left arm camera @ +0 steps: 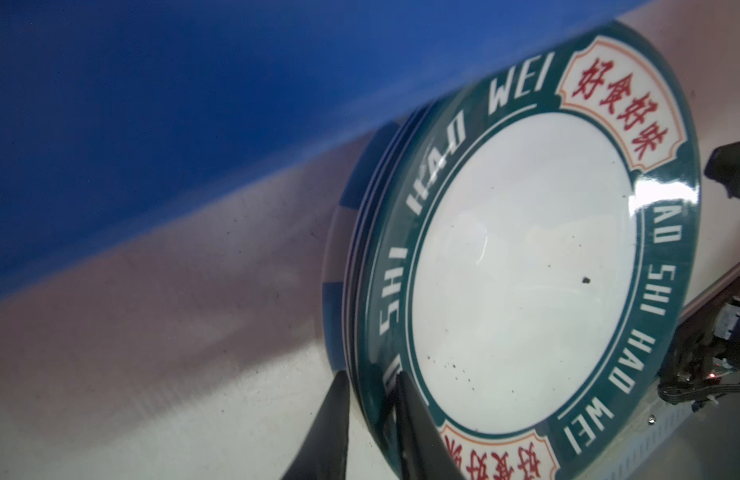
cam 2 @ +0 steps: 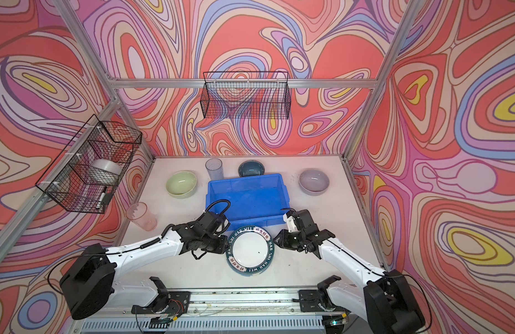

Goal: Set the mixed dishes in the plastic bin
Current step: 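Pinch the top green-rimmed plate edge with both grippers from opposite sides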

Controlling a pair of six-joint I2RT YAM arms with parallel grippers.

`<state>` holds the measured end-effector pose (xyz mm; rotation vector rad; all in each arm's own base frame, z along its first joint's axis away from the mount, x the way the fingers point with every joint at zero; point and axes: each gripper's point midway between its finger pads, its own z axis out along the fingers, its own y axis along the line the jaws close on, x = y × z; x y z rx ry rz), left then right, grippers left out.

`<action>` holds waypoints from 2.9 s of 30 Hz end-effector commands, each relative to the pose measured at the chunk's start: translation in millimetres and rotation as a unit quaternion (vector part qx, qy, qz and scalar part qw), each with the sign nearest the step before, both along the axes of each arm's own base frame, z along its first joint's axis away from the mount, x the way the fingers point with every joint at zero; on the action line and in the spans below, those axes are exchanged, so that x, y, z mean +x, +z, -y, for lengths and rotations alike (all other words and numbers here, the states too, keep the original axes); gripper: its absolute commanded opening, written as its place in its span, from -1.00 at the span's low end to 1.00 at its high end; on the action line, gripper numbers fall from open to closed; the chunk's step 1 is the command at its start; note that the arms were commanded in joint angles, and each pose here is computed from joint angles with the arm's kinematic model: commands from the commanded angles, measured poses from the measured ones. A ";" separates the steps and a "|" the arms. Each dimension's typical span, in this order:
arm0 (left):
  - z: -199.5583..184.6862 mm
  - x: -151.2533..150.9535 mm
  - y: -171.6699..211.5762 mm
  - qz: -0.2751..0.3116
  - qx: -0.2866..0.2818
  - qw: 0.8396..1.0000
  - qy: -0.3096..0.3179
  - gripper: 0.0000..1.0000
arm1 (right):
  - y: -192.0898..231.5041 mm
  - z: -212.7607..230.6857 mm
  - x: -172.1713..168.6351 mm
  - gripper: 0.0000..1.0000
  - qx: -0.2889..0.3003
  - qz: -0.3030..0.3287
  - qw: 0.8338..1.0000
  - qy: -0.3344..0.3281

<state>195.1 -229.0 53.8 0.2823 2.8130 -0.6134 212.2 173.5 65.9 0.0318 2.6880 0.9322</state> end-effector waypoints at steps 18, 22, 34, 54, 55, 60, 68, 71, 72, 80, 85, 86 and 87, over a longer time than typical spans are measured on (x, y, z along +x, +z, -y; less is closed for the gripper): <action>1.7 6.3 0.1 0.014 0.005 1.000 0.018 -0.65 | -5.7 -14.3 -7.3 -0.55 0.009 -0.014 0.999 0.028; 0.1 5.3 -1.6 0.013 0.009 1.000 0.018 -0.66 | -2.6 -13.8 -7.7 -0.57 0.007 -0.013 0.999 0.029; -0.8 5.0 -4.3 0.010 0.015 1.000 0.018 -0.68 | 7.9 -19.2 -8.2 -0.66 0.022 -0.011 0.999 0.038; -2.2 5.9 -10.1 0.006 0.026 0.999 0.020 -0.72 | 17.1 -21.4 -9.2 -0.67 0.019 -0.012 0.999 0.050; -2.2 5.8 -10.6 0.005 0.026 0.999 0.020 -0.72 | 16.5 -21.9 -9.4 -0.67 0.021 -0.013 0.998 0.050; -1.0 5.4 -10.3 0.004 0.023 1.000 0.020 -0.74 | 15.8 -28.8 -11.4 -0.67 0.049 -0.018 0.997 0.052; 3.6 4.1 -7.7 0.003 0.011 1.000 0.014 -0.75 | 22.7 -42.7 -10.8 -0.66 0.112 -0.009 0.992 0.053; 5.1 4.1 -7.2 0.003 0.006 1.000 0.015 -0.75 | 25.8 -45.2 -9.8 -0.64 0.123 -0.005 0.991 0.054; 5.6 3.8 -7.7 0.003 0.005 1.000 0.015 -0.75 | 27.0 -45.6 -9.5 -0.64 0.125 -0.001 0.991 0.056; 7.3 2.0 -6.0 0.003 -0.003 1.000 0.016 -0.75 | 32.1 -46.3 -8.9 -0.66 0.130 0.006 0.990 0.055; 8.5 2.2 -0.9 0.008 -0.013 1.000 0.017 -0.69 | 34.9 -43.4 -7.7 -0.73 0.123 0.010 0.991 0.049; 8.6 2.2 -0.2 0.009 -0.014 1.000 0.018 -0.69 | 35.5 -43.5 -8.1 -0.74 0.123 0.009 0.991 0.049; 8.3 2.3 0.5 0.009 -0.015 1.000 0.019 -0.69 | 35.5 -42.9 -8.5 -0.74 0.121 0.008 0.991 0.049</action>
